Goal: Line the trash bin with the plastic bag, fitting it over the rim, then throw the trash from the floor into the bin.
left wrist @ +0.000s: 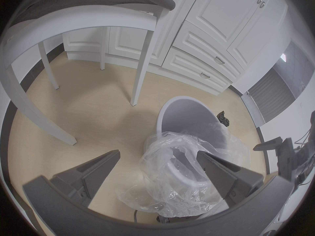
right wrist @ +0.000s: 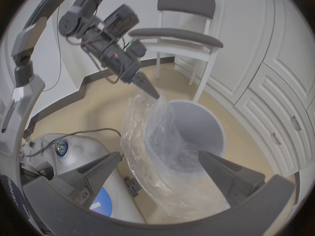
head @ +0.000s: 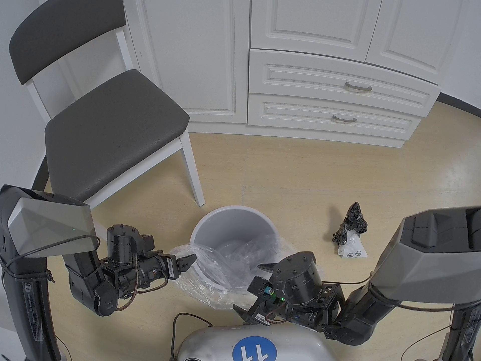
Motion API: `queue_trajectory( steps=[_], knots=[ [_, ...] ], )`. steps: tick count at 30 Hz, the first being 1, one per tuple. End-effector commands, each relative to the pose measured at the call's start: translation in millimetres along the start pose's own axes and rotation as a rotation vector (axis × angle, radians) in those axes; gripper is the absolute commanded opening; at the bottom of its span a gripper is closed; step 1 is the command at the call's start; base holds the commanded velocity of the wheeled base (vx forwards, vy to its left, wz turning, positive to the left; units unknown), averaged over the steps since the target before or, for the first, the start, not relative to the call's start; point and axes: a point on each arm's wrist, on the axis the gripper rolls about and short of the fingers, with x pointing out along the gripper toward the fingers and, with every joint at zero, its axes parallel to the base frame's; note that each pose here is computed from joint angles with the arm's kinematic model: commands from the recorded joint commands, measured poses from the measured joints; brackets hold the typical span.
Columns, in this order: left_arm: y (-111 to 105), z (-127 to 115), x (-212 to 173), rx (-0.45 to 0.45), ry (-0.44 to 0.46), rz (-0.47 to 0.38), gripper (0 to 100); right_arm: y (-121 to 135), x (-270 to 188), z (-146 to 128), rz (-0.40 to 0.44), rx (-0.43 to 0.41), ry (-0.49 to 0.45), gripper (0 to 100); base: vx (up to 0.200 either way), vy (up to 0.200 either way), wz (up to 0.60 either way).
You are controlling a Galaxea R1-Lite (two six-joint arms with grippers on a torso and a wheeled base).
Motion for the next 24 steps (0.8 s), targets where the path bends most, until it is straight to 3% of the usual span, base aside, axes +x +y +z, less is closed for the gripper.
queue_trajectory(
  steps=[1,7,8,17,18,24],
  knots=[
    [0,0,-1,0.001,0.0,0.0,100,12,24,-15,0.019,-0.011,0.049,100,0.0,0.0,0.0],
    [0,0,-1,-0.001,0.0,0.002,100,6,50,-21,-0.04,0.009,0.06,100,0.0,0.0,0.0],
    [0,0,-1,0.001,0.0,0.002,100,4,51,-21,-0.046,0.013,0.055,0,0.0,0.0,0.0],
    [1,2,-2,-0.001,-0.006,0.004,100,-8,55,-10,-0.08,0.033,0.02,0,0.0,0.0,0.0],
    [3,3,-2,-0.002,-0.011,0.01,100,-41,65,11,-0.167,0.076,-0.053,0,0.0,0.0,0.0],
    [-4,15,-15,0.008,-0.054,-0.009,100,-80,102,31,-0.318,0.134,-0.079,0,0.0,0.0,0.0]
  ],
)
